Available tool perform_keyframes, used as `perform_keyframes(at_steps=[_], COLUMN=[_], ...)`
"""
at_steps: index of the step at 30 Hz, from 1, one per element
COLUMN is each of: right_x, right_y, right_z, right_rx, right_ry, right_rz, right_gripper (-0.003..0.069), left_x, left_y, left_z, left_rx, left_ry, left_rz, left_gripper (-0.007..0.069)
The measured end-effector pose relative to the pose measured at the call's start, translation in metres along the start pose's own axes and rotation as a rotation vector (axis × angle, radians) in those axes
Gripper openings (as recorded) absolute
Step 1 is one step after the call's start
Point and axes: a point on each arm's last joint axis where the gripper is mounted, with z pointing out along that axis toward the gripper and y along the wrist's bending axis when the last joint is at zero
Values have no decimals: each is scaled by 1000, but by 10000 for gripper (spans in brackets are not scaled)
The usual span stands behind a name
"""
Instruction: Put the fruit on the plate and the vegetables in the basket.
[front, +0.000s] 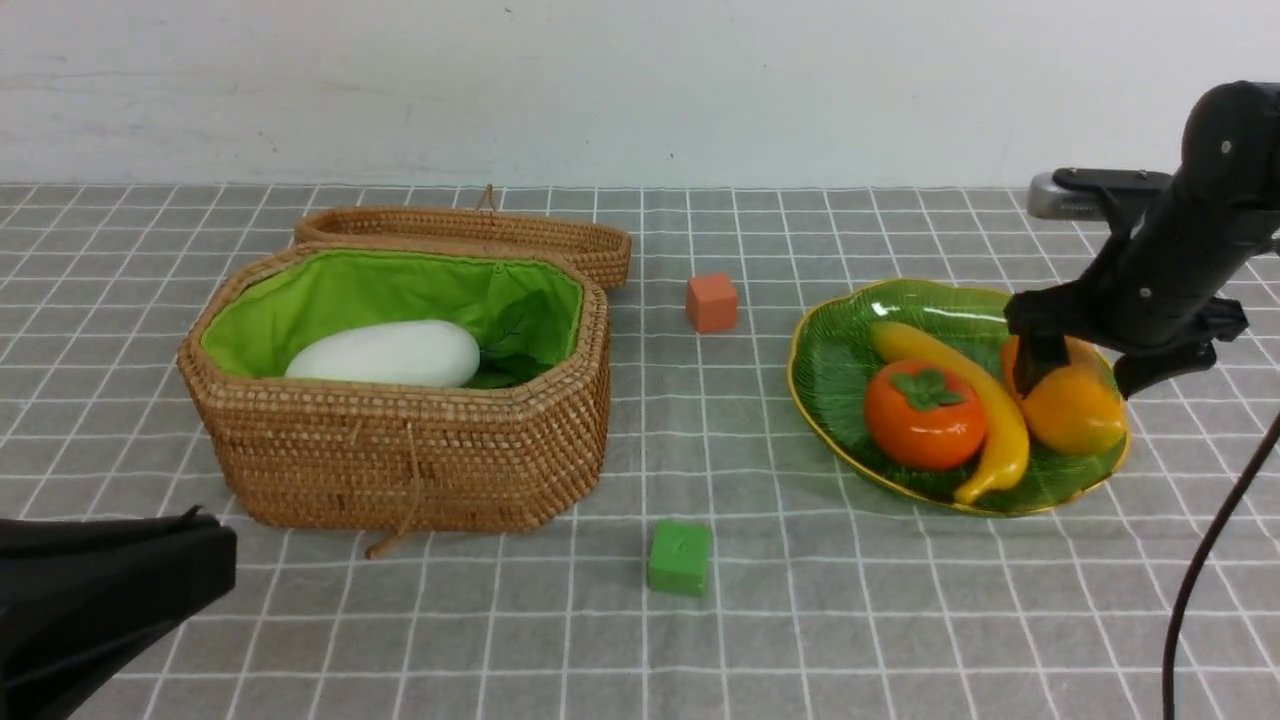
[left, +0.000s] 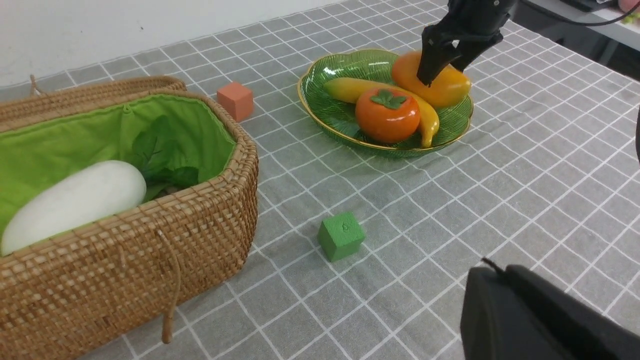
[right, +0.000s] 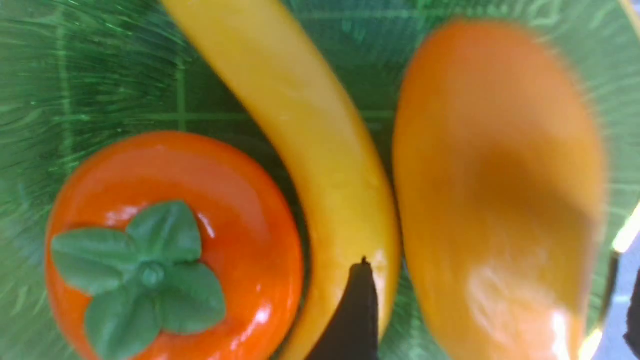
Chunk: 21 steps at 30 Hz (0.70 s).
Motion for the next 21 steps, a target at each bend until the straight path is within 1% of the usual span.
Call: perform_keyframes(at_steps=[1,3,4,5,6,7,8,10,11,12,13,14,15,17,18,19,20,21], right_x=[0,2,2,5,8,9,19,44,47,77,81,116,133,170,196,228,233,256], right_y=[0,2,2,3,4,5,6,7,8,8,8,8,8,8,7,6,6,5], right_z=[-1,-24,-24,-50,-63,-70,-100,-133,-136,-163,-165,-191,-200,-216,-220,-232,-230,-234], right_rx=[1,-2,-2,-4,-5,-6,-8,-11,-12,-15,-15,-20,-24,-30,-31,-34,-34,-37], right_ry=[0,-8,-8,-23,-29,-34,-58,-69,-70,-85,-87,-131,-151,-201,-225,-293,-290,-331], right_rz=[-1,2,2,-2,-4,-5,-9,-13,-13,-15,-15,-17,-17,-19,-20,-25,-24,-23], right_gripper=[676,660,657,621,587,571,496,380,380,259,259,160,112,48,18,-5,-9,-13], left_x=[0,-1,-1,-1,-2,-2,-3,-1,0,12,13,29,40,56,67,75,76,81], left_y=[0,1,1,1,1,1,1,0,0,0,0,1,2,4,5,6,6,7], left_z=[0,0,0,0,0,0,-3,-12,-13,-20,-23,-27,-28,-27,-25,-25,-25,-24], left_rx=[-3,-7,-7,-12,-12,-13,-6,-5,-4,3,4,10,11,14,14,15,14,13], left_ry=[0,-7,-7,-11,-18,-22,-45,-105,-108,-143,-156,-183,-196,-223,-246,-282,-294,-319], left_rz=[0,11,11,19,20,21,21,12,11,1,1,-10,-16,-31,-42,-50,-52,-56], left_gripper=[7,8,8,9,10,10,10,0,-1,-13,-13,-13,-13,-13,-13,-13,-13,-13])
